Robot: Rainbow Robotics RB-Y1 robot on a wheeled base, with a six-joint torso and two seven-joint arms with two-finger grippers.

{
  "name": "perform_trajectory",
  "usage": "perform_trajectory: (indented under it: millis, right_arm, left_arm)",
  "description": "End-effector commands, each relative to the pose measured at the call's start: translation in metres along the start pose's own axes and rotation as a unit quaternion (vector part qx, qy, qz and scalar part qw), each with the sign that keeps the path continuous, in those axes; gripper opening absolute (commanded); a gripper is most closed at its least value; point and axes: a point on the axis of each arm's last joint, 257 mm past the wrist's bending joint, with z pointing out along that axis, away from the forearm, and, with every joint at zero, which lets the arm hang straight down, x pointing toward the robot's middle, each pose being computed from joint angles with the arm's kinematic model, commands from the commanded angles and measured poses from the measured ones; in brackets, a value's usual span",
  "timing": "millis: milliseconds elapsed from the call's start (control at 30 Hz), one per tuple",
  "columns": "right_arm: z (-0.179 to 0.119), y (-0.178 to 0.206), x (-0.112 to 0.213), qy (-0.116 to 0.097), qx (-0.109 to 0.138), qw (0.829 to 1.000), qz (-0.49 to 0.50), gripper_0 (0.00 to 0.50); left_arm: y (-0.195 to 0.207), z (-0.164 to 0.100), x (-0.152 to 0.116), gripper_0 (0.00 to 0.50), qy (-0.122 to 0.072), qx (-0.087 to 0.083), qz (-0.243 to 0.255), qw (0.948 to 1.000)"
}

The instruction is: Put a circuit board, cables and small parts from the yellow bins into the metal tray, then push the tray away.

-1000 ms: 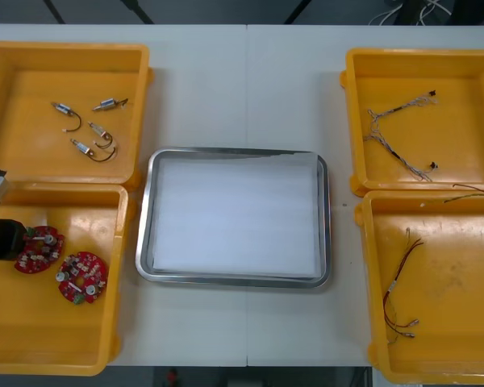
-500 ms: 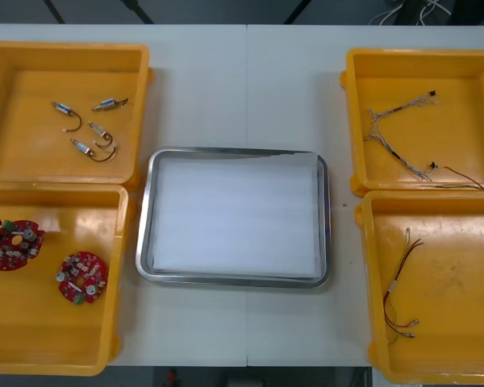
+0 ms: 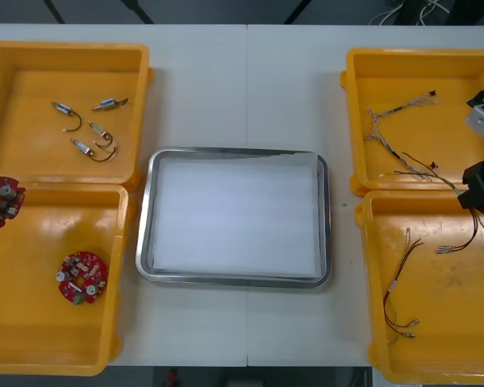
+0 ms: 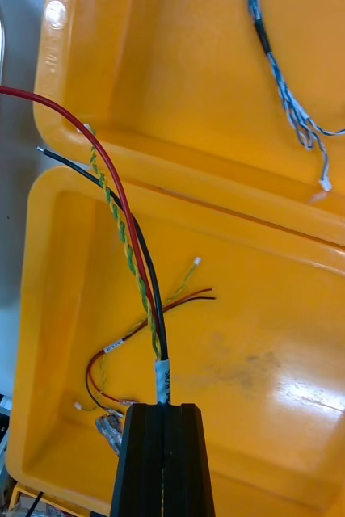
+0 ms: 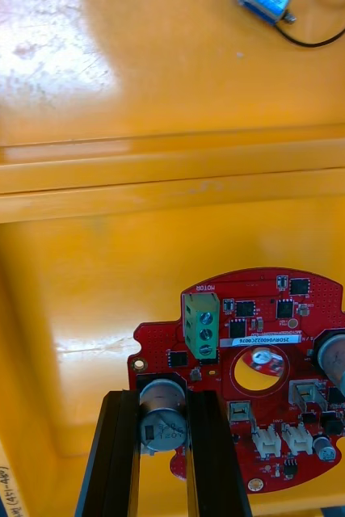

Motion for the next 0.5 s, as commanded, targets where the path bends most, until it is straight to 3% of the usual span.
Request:
perform_trajectory:
  millis: [33,133,233,333,500]
  right_arm:
    - [-0.001,0.029,-0.018,-0.024,-0.01,1.0,-0.018,0.0]
    - [-0.001,0.037,-0.02,-0.033,-0.014,0.999,-0.026,0.0]
    - [-0.002,0.041,-0.02,-0.034,-0.017,0.999,-0.03,0.0]
    - [-0.002,0.042,-0.02,-0.034,-0.018,0.999,-0.035,0.0]
    - [-0.001,0.036,-0.017,-0.031,-0.011,0.999,-0.03,0.0]
  left_arm:
    - [-0.015,-0.027,-0.014,0.0,-0.012,0.001,-0.032,0.9994]
    - [-0.028,-0.032,-0.015,0.0,-0.009,0.005,-0.044,0.999]
    - [-0.037,-0.038,-0.013,0.0,-0.008,-0.004,-0.057,0.9984]
    - [-0.061,-0.036,-0.016,0.0,-0.01,0.013,-0.08,0.9967]
    - [-0.094,-0.03,-0.021,0.0,-0.009,0.011,-0.121,0.9925]
